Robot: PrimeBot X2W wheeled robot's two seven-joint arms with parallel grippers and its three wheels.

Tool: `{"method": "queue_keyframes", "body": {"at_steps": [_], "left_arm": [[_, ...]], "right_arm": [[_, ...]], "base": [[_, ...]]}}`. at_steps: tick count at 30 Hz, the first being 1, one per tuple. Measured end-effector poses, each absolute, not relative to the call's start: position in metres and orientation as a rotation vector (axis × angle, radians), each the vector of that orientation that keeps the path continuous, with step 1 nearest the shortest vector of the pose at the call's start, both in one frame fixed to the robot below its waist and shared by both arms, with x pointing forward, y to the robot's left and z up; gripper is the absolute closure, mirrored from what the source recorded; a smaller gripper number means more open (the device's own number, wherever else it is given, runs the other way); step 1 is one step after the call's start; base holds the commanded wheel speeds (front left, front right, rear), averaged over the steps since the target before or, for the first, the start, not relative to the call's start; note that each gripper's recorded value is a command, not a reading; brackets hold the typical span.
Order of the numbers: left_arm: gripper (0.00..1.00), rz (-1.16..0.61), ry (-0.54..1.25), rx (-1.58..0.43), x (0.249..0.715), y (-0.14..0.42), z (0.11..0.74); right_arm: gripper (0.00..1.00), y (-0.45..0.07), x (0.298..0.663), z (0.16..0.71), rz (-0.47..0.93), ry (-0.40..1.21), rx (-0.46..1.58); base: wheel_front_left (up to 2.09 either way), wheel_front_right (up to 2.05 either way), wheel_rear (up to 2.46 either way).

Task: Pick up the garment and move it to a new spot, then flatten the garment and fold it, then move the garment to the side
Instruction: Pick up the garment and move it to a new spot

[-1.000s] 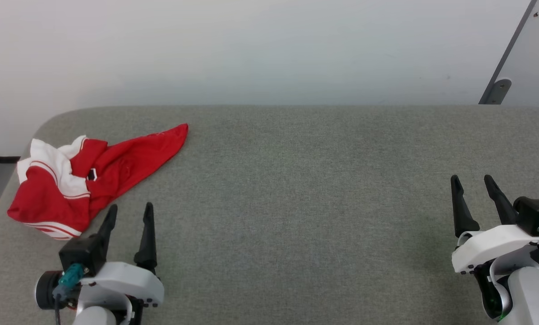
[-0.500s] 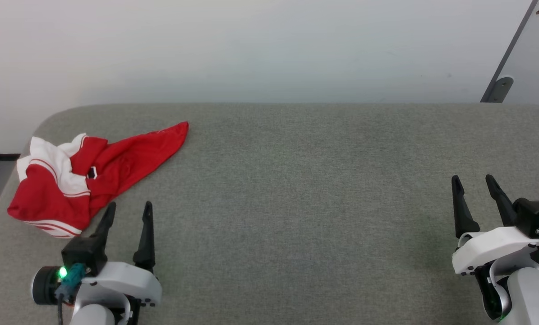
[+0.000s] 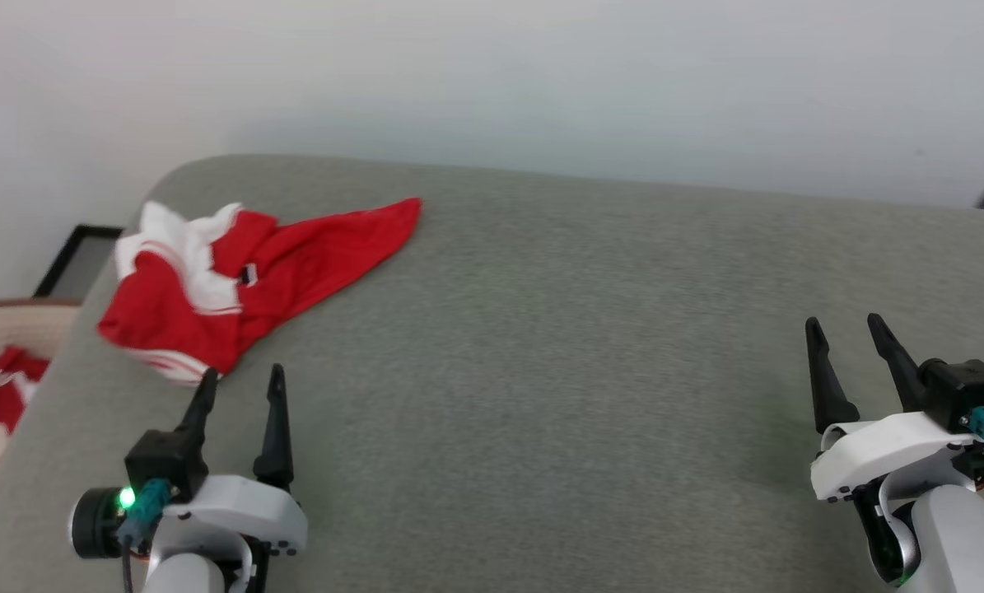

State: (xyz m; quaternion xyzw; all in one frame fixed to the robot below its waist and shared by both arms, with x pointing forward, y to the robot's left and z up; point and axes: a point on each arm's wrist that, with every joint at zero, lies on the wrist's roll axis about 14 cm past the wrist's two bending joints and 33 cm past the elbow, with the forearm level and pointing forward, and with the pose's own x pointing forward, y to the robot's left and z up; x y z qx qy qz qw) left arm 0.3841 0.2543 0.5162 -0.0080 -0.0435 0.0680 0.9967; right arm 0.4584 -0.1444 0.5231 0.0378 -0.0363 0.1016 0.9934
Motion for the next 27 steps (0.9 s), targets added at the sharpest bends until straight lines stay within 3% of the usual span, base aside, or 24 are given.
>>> {"method": "queue_keyframes", "body": {"at_steps": [13, 27], "left_arm": [[0.00, 0.403, -0.049, -0.010, 0.313, 0.324, 0.503], [0.00, 0.715, -0.044, -0.018, 0.218, 0.379, 0.498]], "right_arm": [[0.00, -0.032, 0.473, 0.515, 0.482, -0.049, 0.073], [0.00, 0.113, 0.447, 0.525, 0.856, -0.055, 0.106]], "base": [[0.00, 0.00, 0.00], [0.00, 0.00, 0.00]]}}
